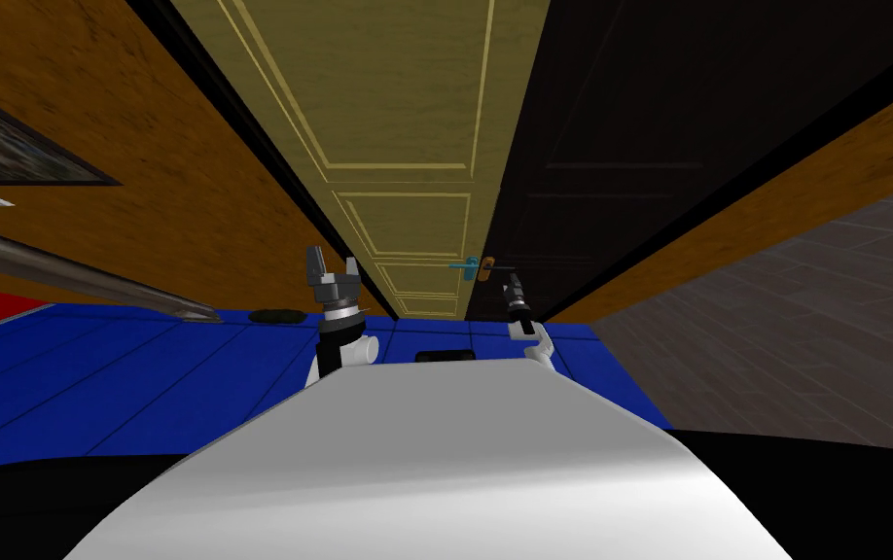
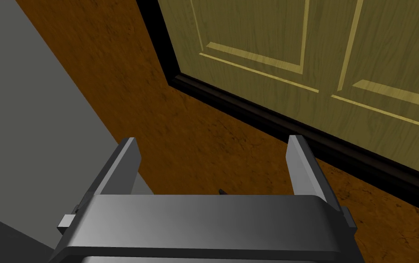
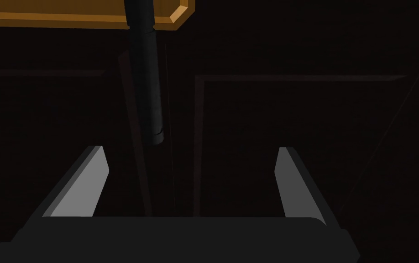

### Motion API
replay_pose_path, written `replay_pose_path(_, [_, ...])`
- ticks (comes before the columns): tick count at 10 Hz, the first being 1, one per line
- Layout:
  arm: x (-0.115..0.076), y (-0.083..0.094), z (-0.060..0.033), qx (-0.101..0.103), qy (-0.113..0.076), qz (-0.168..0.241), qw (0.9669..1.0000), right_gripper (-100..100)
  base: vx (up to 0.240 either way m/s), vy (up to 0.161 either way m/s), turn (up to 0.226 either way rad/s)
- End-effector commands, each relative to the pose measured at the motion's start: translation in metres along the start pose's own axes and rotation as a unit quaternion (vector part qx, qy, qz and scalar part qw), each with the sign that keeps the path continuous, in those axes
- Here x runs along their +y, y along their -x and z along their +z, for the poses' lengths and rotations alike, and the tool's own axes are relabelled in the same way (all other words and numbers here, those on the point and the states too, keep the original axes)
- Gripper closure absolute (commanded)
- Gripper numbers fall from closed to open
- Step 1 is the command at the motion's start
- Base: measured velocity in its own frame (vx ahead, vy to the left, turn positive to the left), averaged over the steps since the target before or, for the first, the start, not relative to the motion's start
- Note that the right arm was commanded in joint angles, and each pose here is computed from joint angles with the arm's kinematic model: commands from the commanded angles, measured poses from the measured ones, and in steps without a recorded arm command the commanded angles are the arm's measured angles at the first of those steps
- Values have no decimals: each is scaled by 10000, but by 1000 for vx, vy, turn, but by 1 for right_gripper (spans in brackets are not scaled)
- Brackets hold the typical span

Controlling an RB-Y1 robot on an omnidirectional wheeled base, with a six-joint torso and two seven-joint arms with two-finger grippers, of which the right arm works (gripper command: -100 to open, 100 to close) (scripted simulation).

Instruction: Pull the door open

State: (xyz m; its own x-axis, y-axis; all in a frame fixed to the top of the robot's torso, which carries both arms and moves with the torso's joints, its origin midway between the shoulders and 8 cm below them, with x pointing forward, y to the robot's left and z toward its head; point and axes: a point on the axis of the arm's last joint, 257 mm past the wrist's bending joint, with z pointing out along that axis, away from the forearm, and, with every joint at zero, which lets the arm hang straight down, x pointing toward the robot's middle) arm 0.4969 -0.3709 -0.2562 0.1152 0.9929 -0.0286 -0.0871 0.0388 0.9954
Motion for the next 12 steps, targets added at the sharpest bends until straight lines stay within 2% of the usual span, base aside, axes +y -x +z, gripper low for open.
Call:
replay_pose_path(1, [-94,8,24,-18,-117,35,9999,-100,-41,-26,85])
replay_pose_path(6, [-347,5,79,-59,-424,129,9990,-100,-38,-24,73])
replay_pose_path(8, [-322,14,75,-58,-394,120,9991,-100,-71,-14,19])
replay_pose_path(12, [-326,23,76,-61,-396,122,9991,-100,-194,-23,17])
